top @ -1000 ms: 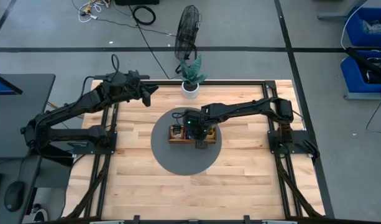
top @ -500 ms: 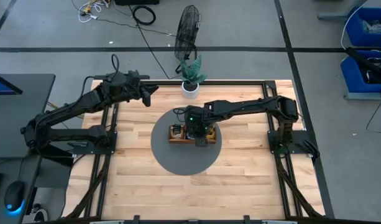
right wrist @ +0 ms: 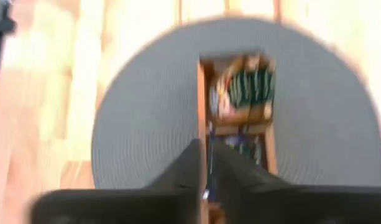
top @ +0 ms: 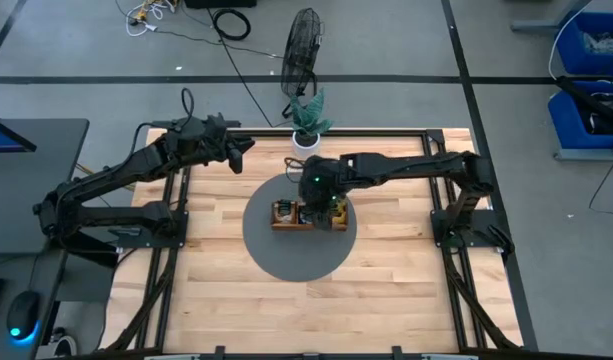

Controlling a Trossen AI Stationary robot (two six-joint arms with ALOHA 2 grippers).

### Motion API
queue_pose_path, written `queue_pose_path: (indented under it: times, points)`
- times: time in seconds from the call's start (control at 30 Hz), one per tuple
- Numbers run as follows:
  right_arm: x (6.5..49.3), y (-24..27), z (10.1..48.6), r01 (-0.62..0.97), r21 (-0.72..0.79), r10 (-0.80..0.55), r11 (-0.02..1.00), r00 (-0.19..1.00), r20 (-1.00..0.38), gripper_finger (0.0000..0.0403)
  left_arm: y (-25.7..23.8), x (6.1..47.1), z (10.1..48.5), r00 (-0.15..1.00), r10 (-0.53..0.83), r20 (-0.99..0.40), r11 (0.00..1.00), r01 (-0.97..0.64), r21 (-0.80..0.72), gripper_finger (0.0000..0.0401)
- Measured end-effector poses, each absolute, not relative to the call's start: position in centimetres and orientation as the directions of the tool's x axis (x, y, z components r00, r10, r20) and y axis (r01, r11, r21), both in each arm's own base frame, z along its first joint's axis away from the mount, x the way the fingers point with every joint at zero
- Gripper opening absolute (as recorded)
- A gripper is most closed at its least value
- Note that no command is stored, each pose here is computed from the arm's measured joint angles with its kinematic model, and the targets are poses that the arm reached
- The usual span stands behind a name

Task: Pick & Place Tea
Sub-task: Return to Home Position

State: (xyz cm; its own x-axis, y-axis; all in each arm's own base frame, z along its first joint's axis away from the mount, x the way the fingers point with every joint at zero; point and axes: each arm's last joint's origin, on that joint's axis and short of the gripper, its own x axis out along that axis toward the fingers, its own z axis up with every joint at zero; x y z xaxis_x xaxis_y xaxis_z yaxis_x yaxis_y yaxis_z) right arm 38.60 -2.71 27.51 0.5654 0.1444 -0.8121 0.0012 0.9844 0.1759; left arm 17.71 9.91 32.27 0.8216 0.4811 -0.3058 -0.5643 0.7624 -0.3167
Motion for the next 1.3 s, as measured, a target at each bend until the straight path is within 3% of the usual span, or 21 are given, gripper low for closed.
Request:
queue_pose_path:
  times: [0.07, 0.23, 0.43, 0.6, 0.7, 0.93, 1.1, 1.3]
  points:
    - [38.2, -2.7, 28.8, -0.024, 0.156, 0.137, 0.987, 0.619, -0.773, 0.0016, 9.6, 17.9, 32.3, 0.829, 0.468, -0.306, 0.781, -0.550, -0.297, 0.0061]
    - [36.5, -2.9, 30.7, 0.008, 0.158, 0.098, 0.987, 0.751, -0.653, 0.0004, 8.2, 18.6, 32.5, 0.890, 0.356, -0.285, 0.860, -0.431, -0.274, 0.0008]
    - [32.1, -2.8, 32.2, 0.052, 0.179, 0.036, 0.982, 0.890, -0.454, 0.0002, 5.4, 19.8, 33.5, 0.970, 0.158, -0.182, 0.940, -0.205, -0.274, 0.0003]
    - [27.5, -2.5, 32.6, 0.091, 0.121, -0.032, 0.988, 0.907, -0.419, 0.0001, 3.7, 20.0, 32.3, 0.953, 0.029, -0.300, 0.965, -0.105, -0.241, 0.0003]
    - [25.4, -2.3, 32.1, 0.098, 0.134, -0.021, 0.986, 0.875, -0.483, 0.0001, 2.9, 20.1, 31.9, 0.947, 0.051, -0.318, 0.951, -0.143, -0.272, 0.0003]
    - [21.8, -1.2, 30.9, 0.063, 0.140, -0.013, 0.988, 0.943, -0.331, 0.0001, 1.2, 20.8, 30.8, 0.993, 0.051, -0.107, 0.980, -0.070, -0.186, 0.0003]
    - [18.8, -0.6, 29.0, 0.035, 0.144, -0.002, 0.989, 0.974, -0.225, 0.0000, 0.2, 20.1, 28.0, 0.982, 0.076, -0.175, 0.987, -0.099, -0.124, 0.0003]
    - [15.9, -0.4, 26.2, 0.039, 0.171, 0.000, 0.984, 0.975, -0.223, 0.0000, 0.0, 18.6, 26.3, 0.978, 0.089, -0.187, 0.989, -0.108, -0.097, 0.0002]
